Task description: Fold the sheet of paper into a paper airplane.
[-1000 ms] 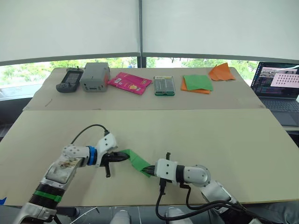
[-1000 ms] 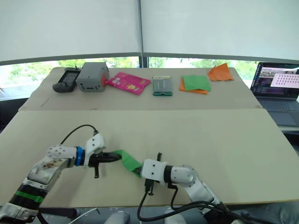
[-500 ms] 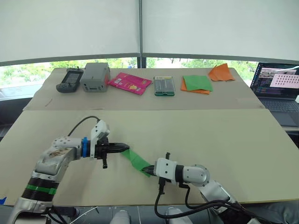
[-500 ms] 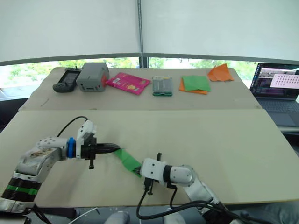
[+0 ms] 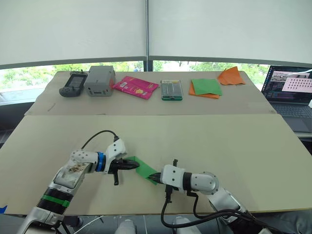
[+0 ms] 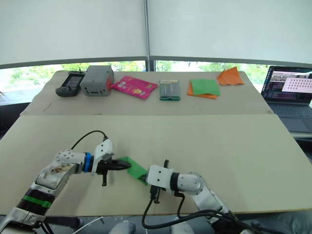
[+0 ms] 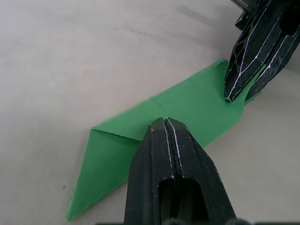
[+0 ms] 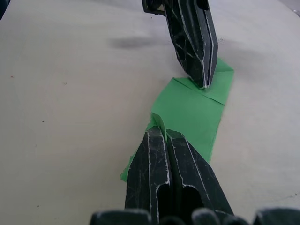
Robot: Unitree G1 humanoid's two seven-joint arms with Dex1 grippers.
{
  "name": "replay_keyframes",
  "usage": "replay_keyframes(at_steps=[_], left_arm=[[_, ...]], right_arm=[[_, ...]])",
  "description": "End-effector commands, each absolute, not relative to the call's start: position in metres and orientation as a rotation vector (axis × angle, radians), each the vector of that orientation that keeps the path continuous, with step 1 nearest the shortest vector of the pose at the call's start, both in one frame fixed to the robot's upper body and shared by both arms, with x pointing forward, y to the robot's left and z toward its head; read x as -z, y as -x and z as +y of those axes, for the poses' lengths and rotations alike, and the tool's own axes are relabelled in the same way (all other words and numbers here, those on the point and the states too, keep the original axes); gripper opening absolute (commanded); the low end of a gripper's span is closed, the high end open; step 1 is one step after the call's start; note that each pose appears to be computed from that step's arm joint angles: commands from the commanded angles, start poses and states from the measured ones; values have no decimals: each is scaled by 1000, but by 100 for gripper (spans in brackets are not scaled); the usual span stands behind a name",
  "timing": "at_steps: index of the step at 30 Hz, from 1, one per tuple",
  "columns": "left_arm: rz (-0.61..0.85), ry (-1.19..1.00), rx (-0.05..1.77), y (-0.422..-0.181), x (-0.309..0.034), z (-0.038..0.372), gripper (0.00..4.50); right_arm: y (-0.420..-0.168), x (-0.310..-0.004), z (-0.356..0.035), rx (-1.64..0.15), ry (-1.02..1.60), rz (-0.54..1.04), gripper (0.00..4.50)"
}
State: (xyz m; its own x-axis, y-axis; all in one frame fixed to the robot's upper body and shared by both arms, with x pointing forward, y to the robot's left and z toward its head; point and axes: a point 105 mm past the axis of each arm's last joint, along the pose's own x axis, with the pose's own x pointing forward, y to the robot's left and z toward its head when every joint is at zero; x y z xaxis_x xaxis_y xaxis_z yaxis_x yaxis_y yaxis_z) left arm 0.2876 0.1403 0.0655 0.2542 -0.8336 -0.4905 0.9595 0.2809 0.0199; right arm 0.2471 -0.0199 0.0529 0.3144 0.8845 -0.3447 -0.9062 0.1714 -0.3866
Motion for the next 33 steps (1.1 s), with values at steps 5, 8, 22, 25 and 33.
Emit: replay_keyframes(at_steps=[5, 8, 22, 25, 33], left_arm=[[440, -427, 1267, -285, -52, 139, 0], [445, -443, 1277, -283, -49, 139, 0], [441, -455, 1270, -285, -47, 137, 0], [439, -455, 1263, -286, -47, 138, 0], [438, -457, 1251, -284, -48, 140, 0]], right_arm=[[-250, -62, -24, -1237, 544, 63, 97], [-251, -74, -25, -1212, 506, 44, 193], [-255, -118, -21, -1151, 250, 43, 5], [-274, -97, -24, -1071, 308, 151, 2], [-275, -78, -11, -1113, 313, 220, 2]])
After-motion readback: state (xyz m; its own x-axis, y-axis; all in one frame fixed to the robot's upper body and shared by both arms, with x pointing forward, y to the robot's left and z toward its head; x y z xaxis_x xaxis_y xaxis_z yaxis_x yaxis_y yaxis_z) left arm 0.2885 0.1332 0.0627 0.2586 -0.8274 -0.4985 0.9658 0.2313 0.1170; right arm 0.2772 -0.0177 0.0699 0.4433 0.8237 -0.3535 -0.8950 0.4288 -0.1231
